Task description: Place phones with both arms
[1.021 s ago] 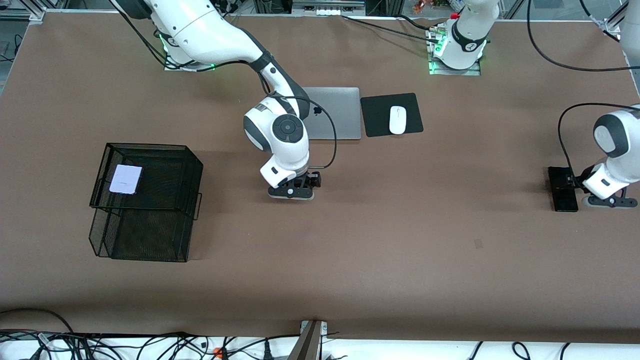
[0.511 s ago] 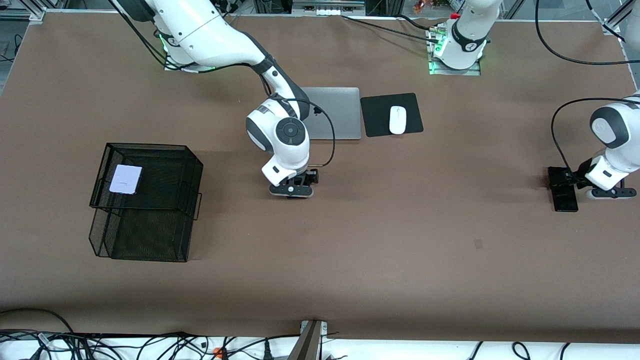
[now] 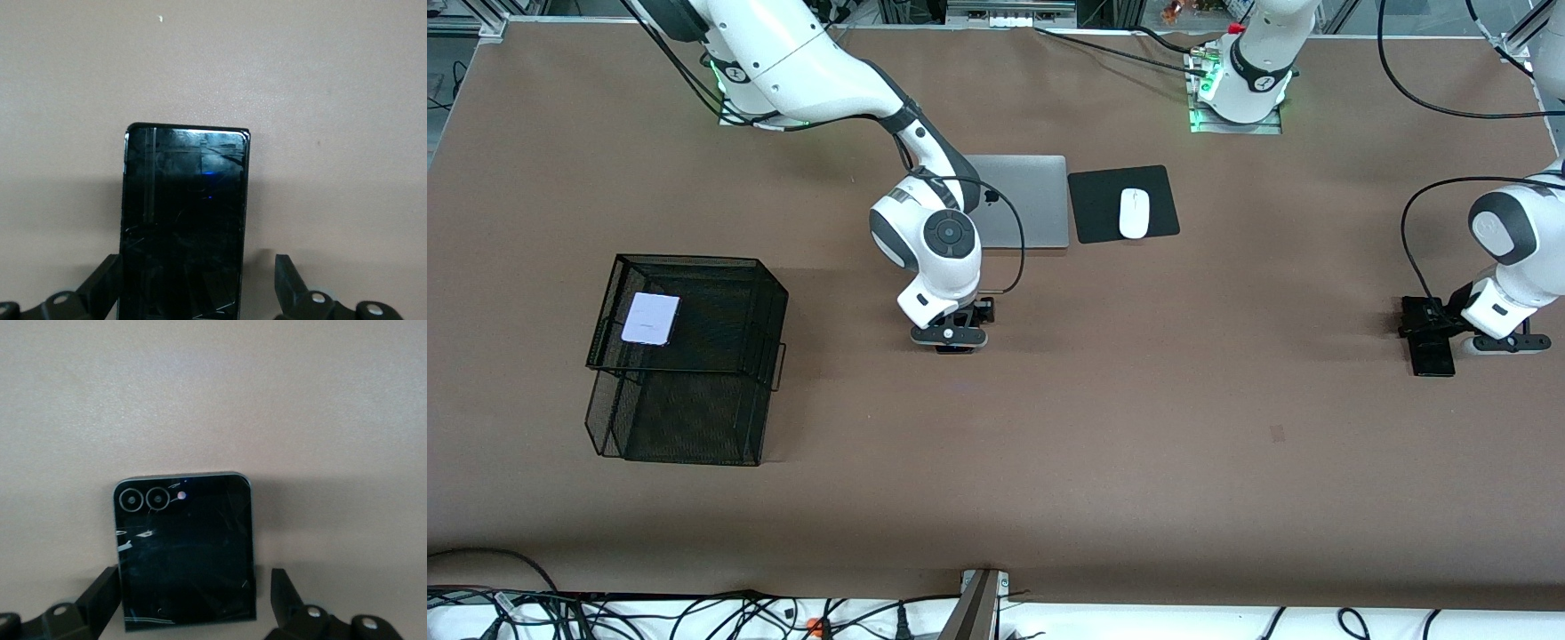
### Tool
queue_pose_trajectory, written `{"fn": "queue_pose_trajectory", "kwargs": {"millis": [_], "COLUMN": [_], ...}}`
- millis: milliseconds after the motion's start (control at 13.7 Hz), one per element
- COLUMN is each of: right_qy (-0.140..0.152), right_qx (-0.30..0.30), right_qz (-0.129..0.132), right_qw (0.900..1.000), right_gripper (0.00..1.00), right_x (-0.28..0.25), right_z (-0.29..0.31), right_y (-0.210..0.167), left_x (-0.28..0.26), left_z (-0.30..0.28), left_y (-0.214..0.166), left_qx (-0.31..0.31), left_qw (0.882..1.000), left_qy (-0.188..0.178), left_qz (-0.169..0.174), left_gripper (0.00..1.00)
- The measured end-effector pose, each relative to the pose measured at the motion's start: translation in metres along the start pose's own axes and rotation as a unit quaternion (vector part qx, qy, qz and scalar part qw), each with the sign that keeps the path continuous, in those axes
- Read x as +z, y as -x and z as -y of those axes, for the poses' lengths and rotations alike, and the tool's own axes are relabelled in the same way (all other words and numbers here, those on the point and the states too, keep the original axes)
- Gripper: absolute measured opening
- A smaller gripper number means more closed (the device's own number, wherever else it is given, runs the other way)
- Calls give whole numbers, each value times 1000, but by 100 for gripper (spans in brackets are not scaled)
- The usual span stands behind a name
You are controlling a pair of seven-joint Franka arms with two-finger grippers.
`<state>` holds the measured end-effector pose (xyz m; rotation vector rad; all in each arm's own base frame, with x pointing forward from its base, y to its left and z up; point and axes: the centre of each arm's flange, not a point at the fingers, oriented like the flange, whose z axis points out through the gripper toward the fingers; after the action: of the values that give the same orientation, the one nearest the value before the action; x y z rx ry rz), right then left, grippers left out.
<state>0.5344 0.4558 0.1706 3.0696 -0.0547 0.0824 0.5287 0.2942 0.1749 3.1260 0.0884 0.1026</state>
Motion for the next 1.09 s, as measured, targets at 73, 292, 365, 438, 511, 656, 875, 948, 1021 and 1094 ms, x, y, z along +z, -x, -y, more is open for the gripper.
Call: {"fn": "queue_pose_trajectory", "kwargs": {"millis": [73, 292, 365, 438, 511, 656, 875, 948, 1021, 1094], "right_qy": [-3, -11, -14, -14, -14, -15, -2, 12, 29, 45], "right_qx": [0, 0, -1, 0, 1, 7, 33, 33, 27, 17], "right_qz": [-2, -9, -11, -12, -12, -22, -60, -70, -74, -75], "right_qw": [1000, 1000, 1000, 1000, 1000, 1000, 998, 997, 996, 996], "right_gripper": [98, 89, 80, 80, 80, 80, 80, 80, 80, 80], "right_x": [1, 2, -2, -2, -1, -5, -59, -87, -116, -144], "right_z": [0, 2, 3, 3, 2, -3, -39, -61, -88, -119], "right_y": [-1, -2, -2, -3, -3, -13, -60, -76, -92, -107], "left_x": [0, 3, 6, 8, 10, 13, 15, 15, 15, 14], "left_z": [1, 8, 9, 11, 12, 12, 12, 12, 12, 12], "left_y": [0, 4, 5, 6, 6, 6, 7, 7, 7, 6], "left_qx": [-1, -7, -9, -10, -11, -12, -13, -13, -13, -13], "left_qw": [1000, 1000, 1000, 1000, 1000, 1000, 1000, 1000, 1000, 1000], "left_qy": [-1, 0, 0, 0, 0, 0, 0, 0, 0, -1], "left_qz": [-1, -4, -6, -7, -10, -13, -15, -16, -17, -18], "left_gripper": [100, 100, 100, 100, 100, 100, 100, 96, 96, 88]}}
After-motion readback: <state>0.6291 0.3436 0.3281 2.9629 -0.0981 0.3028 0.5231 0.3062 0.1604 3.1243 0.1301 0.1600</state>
